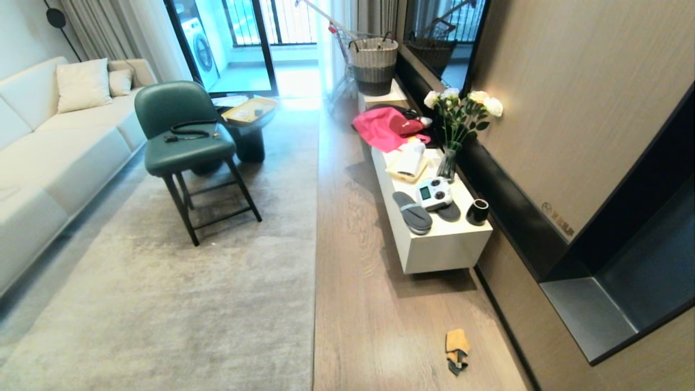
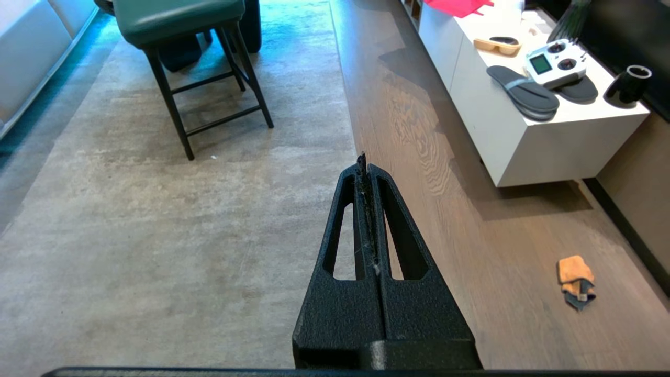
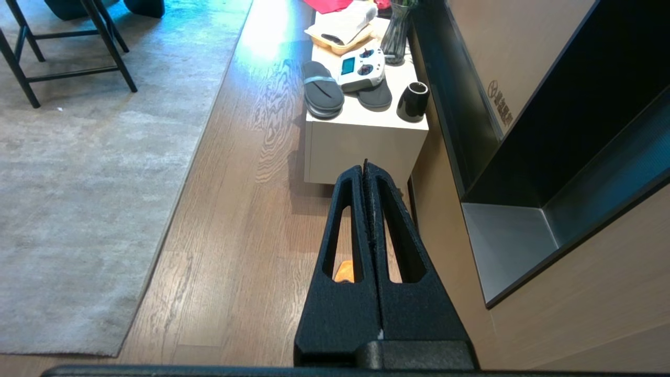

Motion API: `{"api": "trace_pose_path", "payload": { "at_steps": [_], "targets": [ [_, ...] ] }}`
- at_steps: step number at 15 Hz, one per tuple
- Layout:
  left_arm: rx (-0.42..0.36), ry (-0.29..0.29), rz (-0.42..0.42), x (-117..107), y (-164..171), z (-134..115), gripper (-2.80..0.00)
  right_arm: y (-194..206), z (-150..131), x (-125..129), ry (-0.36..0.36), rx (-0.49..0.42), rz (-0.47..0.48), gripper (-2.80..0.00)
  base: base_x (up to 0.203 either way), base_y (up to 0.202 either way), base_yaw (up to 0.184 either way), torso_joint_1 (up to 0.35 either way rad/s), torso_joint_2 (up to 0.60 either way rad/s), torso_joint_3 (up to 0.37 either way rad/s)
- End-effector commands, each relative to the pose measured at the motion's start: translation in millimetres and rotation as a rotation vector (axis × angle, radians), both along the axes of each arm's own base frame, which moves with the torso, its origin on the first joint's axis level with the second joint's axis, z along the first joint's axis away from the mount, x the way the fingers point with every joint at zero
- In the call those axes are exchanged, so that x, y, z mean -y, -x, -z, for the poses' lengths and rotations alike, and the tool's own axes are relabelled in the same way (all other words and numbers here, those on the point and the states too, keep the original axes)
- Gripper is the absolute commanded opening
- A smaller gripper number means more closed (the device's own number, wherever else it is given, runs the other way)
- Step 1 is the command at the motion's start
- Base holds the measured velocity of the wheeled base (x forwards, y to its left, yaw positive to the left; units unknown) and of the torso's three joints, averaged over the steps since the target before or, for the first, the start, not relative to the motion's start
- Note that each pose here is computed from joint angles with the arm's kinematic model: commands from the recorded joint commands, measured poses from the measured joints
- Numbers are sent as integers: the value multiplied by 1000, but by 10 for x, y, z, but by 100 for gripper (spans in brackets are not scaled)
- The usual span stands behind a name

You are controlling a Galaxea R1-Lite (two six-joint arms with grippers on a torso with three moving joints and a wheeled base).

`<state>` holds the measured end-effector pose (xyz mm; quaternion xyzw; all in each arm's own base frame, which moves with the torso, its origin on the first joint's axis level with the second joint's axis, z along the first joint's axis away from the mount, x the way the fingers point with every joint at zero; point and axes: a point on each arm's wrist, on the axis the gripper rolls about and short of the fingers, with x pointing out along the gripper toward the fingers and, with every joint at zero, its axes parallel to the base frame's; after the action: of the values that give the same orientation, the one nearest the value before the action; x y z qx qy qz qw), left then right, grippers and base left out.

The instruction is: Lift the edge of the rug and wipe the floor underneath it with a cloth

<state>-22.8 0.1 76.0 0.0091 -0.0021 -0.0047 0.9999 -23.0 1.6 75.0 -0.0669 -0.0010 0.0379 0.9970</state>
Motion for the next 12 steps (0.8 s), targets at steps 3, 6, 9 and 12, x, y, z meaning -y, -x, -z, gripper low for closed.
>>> {"api": "trace_pose_path", "payload": {
  "at_steps": [3,6,9,12],
  "targets": [
    [1,0,0,0,0,0,-280,-1,0,0,1,-2,-1,-280,0,0,0,142,-336,-191],
    [-1,0,0,0,0,2,-280,-1,0,0,1,-2,-1,-280,0,0,0,152,-339,-186],
    [-1,0,0,0,0,2,-280,-1,-1,0,1,0,-1,-280,0,0,0,144,-327,-181],
    [-1,0,0,0,0,1,-280,-1,-1,0,-2,-1,-1,-280,0,0,0,61,-138,-67]
  ]
}}
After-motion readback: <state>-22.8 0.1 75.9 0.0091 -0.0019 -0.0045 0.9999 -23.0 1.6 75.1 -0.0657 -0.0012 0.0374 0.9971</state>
